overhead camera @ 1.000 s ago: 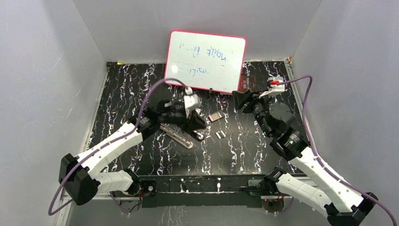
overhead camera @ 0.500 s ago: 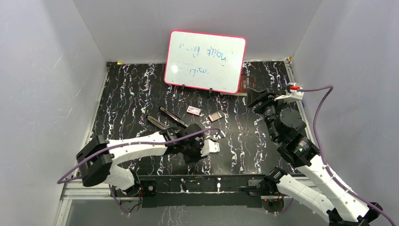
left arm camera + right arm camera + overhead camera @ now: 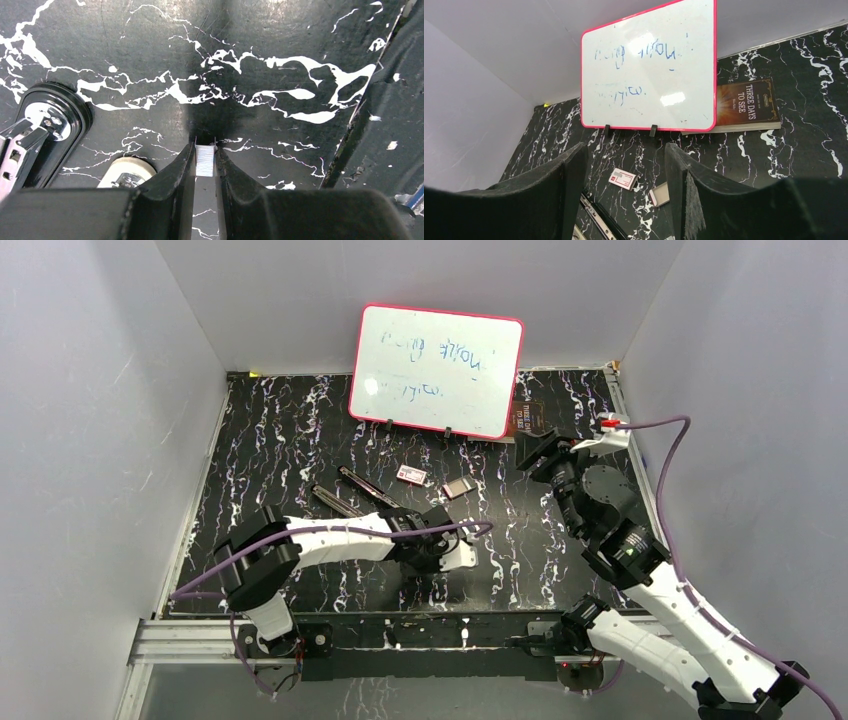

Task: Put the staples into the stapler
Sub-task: Place the staple at the center of the board.

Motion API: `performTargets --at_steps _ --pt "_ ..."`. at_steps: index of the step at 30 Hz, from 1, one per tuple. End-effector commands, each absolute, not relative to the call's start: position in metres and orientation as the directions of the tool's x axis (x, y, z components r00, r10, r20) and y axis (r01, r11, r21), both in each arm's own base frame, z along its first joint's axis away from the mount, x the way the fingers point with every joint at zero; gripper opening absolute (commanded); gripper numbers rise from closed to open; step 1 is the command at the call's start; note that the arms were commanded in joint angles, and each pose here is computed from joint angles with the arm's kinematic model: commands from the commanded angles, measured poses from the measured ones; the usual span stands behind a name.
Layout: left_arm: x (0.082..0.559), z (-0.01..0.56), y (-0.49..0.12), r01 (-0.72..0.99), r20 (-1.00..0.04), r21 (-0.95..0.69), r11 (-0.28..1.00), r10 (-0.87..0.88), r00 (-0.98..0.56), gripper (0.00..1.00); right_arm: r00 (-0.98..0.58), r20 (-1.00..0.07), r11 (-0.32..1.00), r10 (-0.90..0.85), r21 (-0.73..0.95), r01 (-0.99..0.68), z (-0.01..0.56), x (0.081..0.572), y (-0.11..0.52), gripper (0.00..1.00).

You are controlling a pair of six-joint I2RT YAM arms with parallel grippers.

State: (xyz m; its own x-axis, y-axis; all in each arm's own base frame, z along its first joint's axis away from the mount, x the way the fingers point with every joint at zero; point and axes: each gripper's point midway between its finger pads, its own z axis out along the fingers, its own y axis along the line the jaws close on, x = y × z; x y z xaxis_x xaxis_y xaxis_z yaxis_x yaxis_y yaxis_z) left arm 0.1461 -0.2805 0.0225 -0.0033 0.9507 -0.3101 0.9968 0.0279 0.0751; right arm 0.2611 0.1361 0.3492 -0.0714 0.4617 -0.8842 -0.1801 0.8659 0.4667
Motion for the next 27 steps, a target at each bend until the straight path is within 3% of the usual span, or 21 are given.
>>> performTargets --at_steps 1,7,12,16,21,24,27 --pt "0.147 0.024 -0.283 0.997 -0.291 0.076 0.005 0.956 0.017 0.13 -0.065 -0.873 0.848 0.484 0.486 -0.21 0.357 0.262 0.142 0.66" --pt "0.141 0.022 -0.28 0.999 -0.296 0.052 0.009 0.955 0.007 0.29 -0.076 -0.878 0.851 0.473 0.478 -0.216 0.354 0.263 0.146 0.66" --pt "0.144 0.035 -0.288 0.998 -0.342 0.062 0.033 0.94 -0.01 0.35 -0.077 -0.882 0.857 0.464 0.47 -0.211 0.353 0.263 0.145 0.66" --pt "0.153 0.065 -0.306 0.991 -0.456 0.105 0.085 0.889 -0.028 0.37 -0.072 -0.896 0.88 0.439 0.445 -0.169 0.349 0.264 0.136 0.66" --pt "0.185 0.133 -0.322 0.961 -0.687 0.11 0.253 0.718 -0.11 0.39 -0.104 -0.927 0.924 0.361 0.37 -0.095 0.332 0.269 0.128 0.65" --pt "0.215 0.176 -0.31 0.916 -0.816 0.011 0.402 0.533 -0.224 0.43 -0.206 -0.952 0.962 0.228 0.253 -0.104 0.312 0.277 0.14 0.64" --pt "0.244 0.202 -0.286 0.846 -0.87 -0.063 0.53 0.385 -0.307 0.46 -0.384 -0.922 0.983 0.057 0.118 -0.137 0.271 0.285 0.159 0.6"
